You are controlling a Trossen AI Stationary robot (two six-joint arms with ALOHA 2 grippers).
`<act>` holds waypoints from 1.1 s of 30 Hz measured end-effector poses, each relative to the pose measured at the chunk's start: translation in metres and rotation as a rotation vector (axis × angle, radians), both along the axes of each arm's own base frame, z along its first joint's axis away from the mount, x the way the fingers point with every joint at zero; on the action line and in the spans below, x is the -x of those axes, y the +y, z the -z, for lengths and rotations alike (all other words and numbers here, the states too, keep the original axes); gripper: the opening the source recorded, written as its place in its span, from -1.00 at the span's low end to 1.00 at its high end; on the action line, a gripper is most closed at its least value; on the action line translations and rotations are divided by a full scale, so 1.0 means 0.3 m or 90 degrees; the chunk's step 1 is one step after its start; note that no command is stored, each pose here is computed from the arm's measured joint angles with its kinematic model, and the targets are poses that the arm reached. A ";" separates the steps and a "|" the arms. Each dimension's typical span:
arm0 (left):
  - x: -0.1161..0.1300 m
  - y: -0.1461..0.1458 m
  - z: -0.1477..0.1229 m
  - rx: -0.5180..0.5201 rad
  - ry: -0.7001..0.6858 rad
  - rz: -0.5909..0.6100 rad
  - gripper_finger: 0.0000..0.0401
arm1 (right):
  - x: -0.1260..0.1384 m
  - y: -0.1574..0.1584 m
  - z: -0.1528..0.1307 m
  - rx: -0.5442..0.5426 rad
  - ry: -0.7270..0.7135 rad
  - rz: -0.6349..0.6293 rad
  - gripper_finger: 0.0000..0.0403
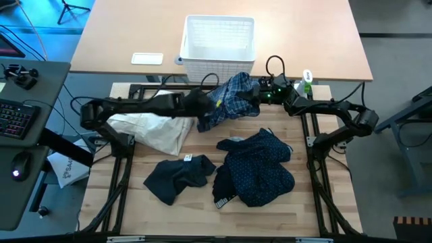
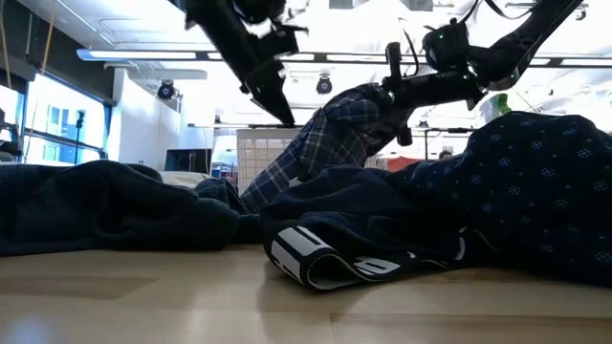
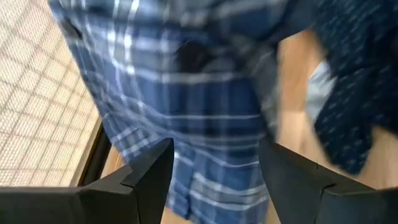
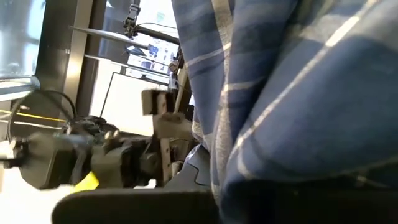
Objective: Fold laundry
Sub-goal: Put the blue plaid flannel shirt into the laundry bin
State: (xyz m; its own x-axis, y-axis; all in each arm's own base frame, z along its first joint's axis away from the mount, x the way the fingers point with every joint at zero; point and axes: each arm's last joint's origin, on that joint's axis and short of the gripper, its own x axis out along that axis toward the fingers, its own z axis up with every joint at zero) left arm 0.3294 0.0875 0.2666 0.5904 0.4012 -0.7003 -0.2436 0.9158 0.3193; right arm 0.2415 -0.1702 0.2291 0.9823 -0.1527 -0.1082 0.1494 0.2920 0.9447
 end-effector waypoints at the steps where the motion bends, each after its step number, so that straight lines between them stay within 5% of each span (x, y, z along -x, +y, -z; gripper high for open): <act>1: 0.008 -0.021 -0.002 -0.011 -0.016 0.001 0.11 | 0.000 0.001 0.000 -0.003 0.000 -0.003 -0.99; 7: 0.056 -0.094 0.077 -0.156 -0.163 -0.085 0.11 | -0.001 0.003 0.000 -0.019 -0.004 -0.019 -0.99; 15: 0.049 -0.126 0.161 -0.040 -0.288 -0.042 0.11 | -0.001 0.008 -0.002 -0.028 -0.010 -0.046 -0.99; 24: 0.043 -0.131 0.164 -0.059 -0.190 0.075 0.28 | -0.001 0.008 -0.002 -0.031 -0.011 -0.046 -0.99; 33: 0.025 -0.118 0.169 -0.101 -0.167 0.038 0.58 | -0.001 0.008 -0.002 -0.032 -0.011 -0.046 -0.99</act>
State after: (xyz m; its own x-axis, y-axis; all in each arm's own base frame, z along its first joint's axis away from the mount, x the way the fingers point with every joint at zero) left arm 0.3219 0.0520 0.2159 0.7691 0.4518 -0.4521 -0.2833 0.8750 0.3925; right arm 0.2418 -0.1678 0.2297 0.9924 -0.0761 -0.0969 0.1133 0.2540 0.9605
